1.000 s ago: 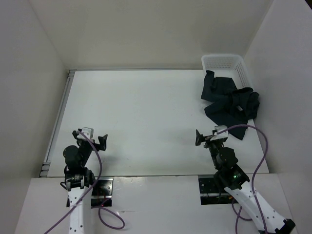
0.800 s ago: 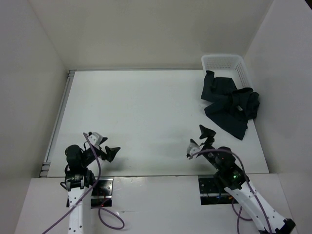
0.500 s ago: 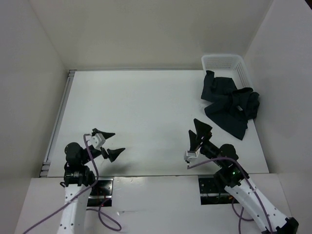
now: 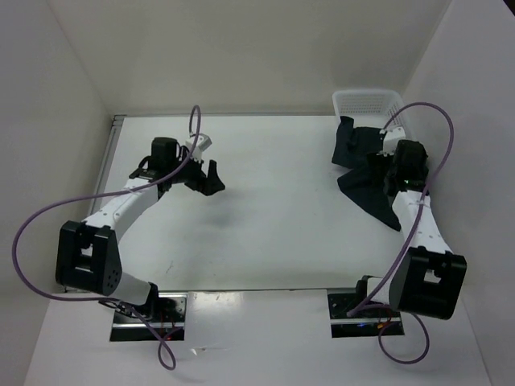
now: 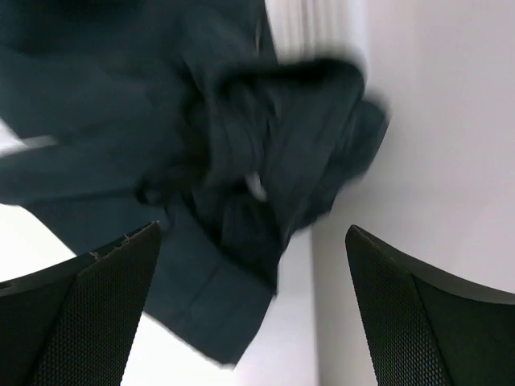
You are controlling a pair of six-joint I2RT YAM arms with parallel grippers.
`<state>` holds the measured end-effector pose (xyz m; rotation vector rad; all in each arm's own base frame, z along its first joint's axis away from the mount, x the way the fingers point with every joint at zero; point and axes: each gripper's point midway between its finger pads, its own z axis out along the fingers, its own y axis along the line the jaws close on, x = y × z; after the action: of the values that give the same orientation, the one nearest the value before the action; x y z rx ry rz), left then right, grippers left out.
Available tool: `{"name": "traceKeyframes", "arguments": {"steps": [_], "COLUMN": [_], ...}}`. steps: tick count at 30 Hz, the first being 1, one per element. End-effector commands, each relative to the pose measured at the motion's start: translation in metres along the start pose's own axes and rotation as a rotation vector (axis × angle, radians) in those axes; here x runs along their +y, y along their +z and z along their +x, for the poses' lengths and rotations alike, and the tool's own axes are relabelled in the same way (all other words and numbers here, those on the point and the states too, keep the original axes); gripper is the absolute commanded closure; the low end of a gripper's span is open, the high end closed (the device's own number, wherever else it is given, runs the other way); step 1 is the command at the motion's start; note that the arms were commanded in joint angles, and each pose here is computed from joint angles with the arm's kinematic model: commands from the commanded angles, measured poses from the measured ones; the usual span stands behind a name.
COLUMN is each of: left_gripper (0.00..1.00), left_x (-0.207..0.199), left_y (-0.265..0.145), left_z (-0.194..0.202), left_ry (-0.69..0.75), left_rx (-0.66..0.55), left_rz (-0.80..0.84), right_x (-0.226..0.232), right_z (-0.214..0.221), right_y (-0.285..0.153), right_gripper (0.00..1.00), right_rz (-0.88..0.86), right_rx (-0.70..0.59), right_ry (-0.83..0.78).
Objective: Fold and stack the shorts
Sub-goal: Grab the shorts from the pile
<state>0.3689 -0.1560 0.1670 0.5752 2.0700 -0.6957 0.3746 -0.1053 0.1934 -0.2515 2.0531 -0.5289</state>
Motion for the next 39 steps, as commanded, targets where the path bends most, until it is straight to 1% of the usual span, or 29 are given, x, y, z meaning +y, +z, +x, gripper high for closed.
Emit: {"name": "traceKeyframes", "arguments": {"steps": [1, 2, 4, 7, 8, 9, 10, 12, 15, 16, 17, 18, 20, 21, 22, 23, 24, 25, 26, 28, 30, 31, 32, 33, 34, 36, 37, 38, 39], "left_gripper": [0.0, 0.0, 0.0, 0.0, 0.0, 0.0, 0.0, 0.0, 0.0, 0.0, 0.0, 0.0, 0.0, 0.0, 0.0, 0.0, 0.0, 0.0, 0.0, 0.0, 0.0, 0.0, 0.0, 0.0, 0.0, 0.0, 0.0, 0.0, 0.0], "left_x": [-0.024, -0.027, -0.035, -0.038, -0.038, -0.042, -0.041, -0.038, -0.035, -0.033, -0.033, -0.031, -0.03, -0.029, -0.028, -0.028, -0.028, -0.026, -0.024, -0.022, -0.023, -0.023, -0.023, -0.024, -0.024, -0.024, -0.025, -0.025, -0.024], "left_y": [0.007, 0.009, 0.017, 0.023, 0.023, 0.024, 0.026, 0.028, 0.03, 0.032, 0.032, 0.035, 0.037, 0.04, 0.042, 0.042, 0.042, 0.042, 0.043, 0.043, 0.042, 0.039, 0.04, 0.038, 0.038, 0.037, 0.037, 0.036, 0.038], "left_z": [0.03, 0.027, 0.041, 0.042, 0.036, 0.036, 0.035, 0.033, 0.032, 0.035, 0.031, 0.035, 0.03, 0.031, 0.028, 0.028, 0.023, 0.021, 0.021, 0.018, 0.012, 0.008, 0.006, 0.003, -0.002, -0.007, -0.014, -0.018, -0.026], "left_ry": [-0.035, -0.021, -0.02, -0.012, -0.005, 0.001, 0.001, 0.002, 0.003, -0.001, 0.003, -0.003, 0.0, 0.0, 0.002, 0.002, 0.007, 0.013, 0.014, 0.02, 0.032, 0.038, 0.043, 0.047, 0.052, 0.057, 0.065, 0.069, 0.075], "left_rx": [0.118, 0.109, 0.148, 0.161, 0.149, 0.152, 0.152, 0.153, 0.154, 0.162, 0.154, 0.166, 0.16, 0.159, 0.157, 0.157, 0.148, 0.139, 0.139, 0.129, 0.108, 0.099, 0.089, 0.081, 0.072, 0.062, 0.049, 0.041, 0.029], "left_rz": [0.06, 0.068, 0.081, 0.085, 0.085, 0.093, 0.093, 0.084, 0.072, 0.063, 0.063, 0.063, 0.063, 0.063, 0.063, 0.063, 0.063, 0.053, 0.044, 0.035, 0.034, 0.025, 0.024, 0.024, 0.024, 0.023, 0.023, 0.023, 0.022], "right_x": [-0.004, -0.002, -0.003, -0.006, -0.008, 0.0, 0.002, 0.019, 0.031, 0.034, 0.034, 0.035, 0.035, 0.035, 0.036, 0.036, 0.033, 0.038, 0.028, 0.034, 0.024, 0.024, 0.011, -0.001, -0.007, -0.024, -0.034, -0.04, -0.051], "right_z": [0.031, 0.042, 0.063, 0.107, 0.114, 0.129, 0.136, 0.157, 0.168, 0.171, 0.171, 0.175, 0.179, 0.179, 0.18, 0.182, 0.173, 0.172, 0.152, 0.123, 0.081, 0.053, 0.019, -0.001, -0.038, -0.085, -0.121, -0.144, -0.177], "right_y": [0.006, 0.013, 0.034, 0.06, 0.065, 0.068, 0.067, 0.067, 0.066, 0.066, 0.066, 0.067, 0.072, 0.072, 0.07, 0.068, 0.068, 0.061, 0.058, 0.046, 0.029, 0.02, 0.003, -0.006, -0.018, -0.041, -0.055, -0.063, -0.077], "right_gripper": [0.0, 0.0, 0.0, 0.0, 0.0, 0.0, 0.0, 0.0, 0.0, 0.02, 0.07, 0.18, 0.36, 0.47, 0.69, 0.79, 0.88, 1.0, 1.0, 1.0, 1.0, 1.0, 1.0, 1.0, 1.0, 1.0, 1.0, 1.0, 1.0], "right_rz": [0.013, 0.008, 0.015, 0.013, -0.009, -0.032, -0.048, -0.091, -0.116, -0.115, -0.115, -0.124, -0.121, -0.121, -0.129, -0.142, -0.145, -0.181, -0.17, -0.231, -0.219, -0.241, -0.204, -0.173, -0.161, -0.096, -0.041, -0.013, 0.015], "right_rx": [0.157, 0.192, 0.278, 0.411, 0.42, 0.454, 0.461, 0.512, 0.548, 0.558, 0.558, 0.568, 0.577, 0.577, 0.584, 0.594, 0.572, 0.578, 0.533, 0.489, 0.39, 0.323, 0.22, 0.164, 0.07, -0.052, -0.126, -0.181, -0.258], "right_ry": [0.196, 0.198, 0.199, 0.26, 0.272, 0.245, 0.193, 0.156, 0.157, 0.172, 0.172, 0.163, 0.151, 0.151, 0.137, 0.117, 0.122, 0.117, 0.122, 0.09, 0.065, 0.049, 0.067, 0.083, 0.09, 0.126, 0.128, 0.137, 0.163]}}
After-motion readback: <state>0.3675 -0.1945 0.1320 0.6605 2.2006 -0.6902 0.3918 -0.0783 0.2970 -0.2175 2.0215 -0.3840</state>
